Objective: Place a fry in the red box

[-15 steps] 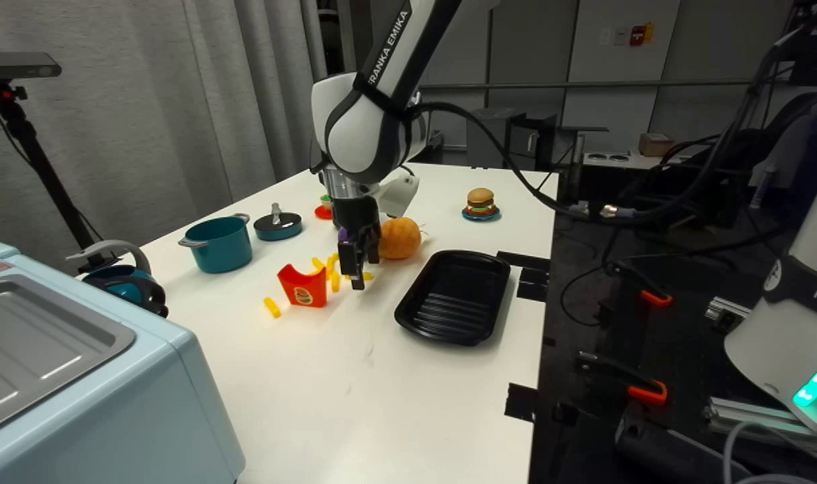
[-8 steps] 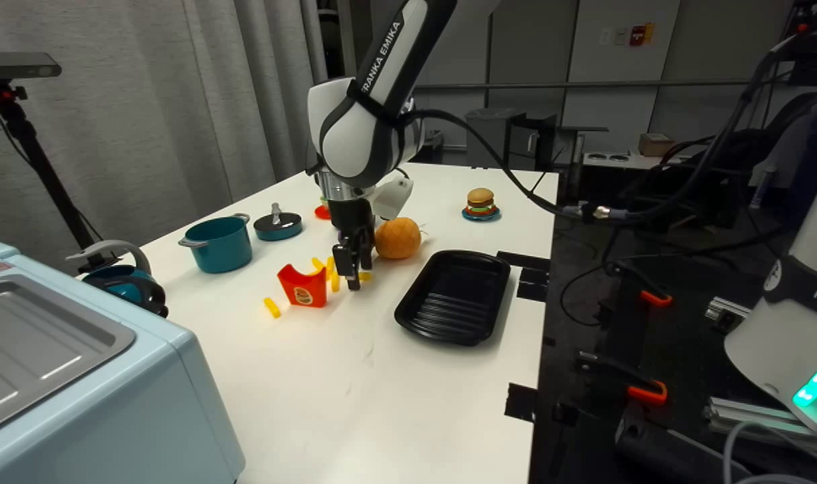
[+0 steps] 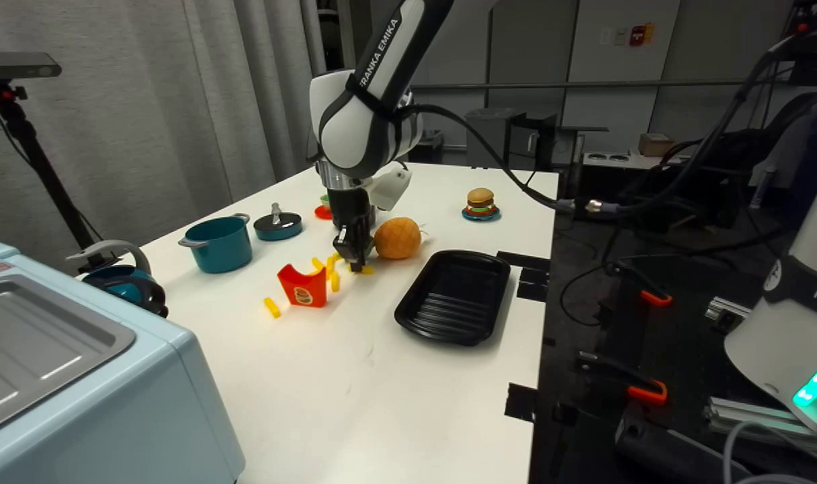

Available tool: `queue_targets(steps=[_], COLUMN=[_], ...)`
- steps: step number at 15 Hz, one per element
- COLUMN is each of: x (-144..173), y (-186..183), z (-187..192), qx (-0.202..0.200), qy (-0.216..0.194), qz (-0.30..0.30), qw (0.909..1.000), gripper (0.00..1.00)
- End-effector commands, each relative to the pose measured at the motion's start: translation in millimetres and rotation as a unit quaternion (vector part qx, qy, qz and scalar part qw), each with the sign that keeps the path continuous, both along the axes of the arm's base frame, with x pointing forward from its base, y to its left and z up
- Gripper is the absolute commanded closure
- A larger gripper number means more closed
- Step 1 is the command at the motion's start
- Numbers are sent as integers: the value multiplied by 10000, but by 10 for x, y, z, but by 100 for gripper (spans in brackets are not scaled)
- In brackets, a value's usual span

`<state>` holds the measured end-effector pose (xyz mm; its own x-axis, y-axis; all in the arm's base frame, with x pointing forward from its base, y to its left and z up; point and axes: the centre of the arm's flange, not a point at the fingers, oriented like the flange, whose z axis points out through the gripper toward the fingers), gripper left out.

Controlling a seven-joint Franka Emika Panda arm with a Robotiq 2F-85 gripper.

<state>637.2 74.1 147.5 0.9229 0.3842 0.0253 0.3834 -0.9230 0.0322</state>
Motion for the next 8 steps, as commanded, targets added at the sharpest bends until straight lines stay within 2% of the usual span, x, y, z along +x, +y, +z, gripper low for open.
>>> queue_targets(steps=[1, 4, 8], x=[97, 106, 70], y=[-98, -107, 100], z=[96, 161, 401], qx=[-20, 0, 214], qy=[-106, -155, -348], qz=[36, 14, -28], qw=[9999, 9999, 9992], gripper=[98, 96, 96])
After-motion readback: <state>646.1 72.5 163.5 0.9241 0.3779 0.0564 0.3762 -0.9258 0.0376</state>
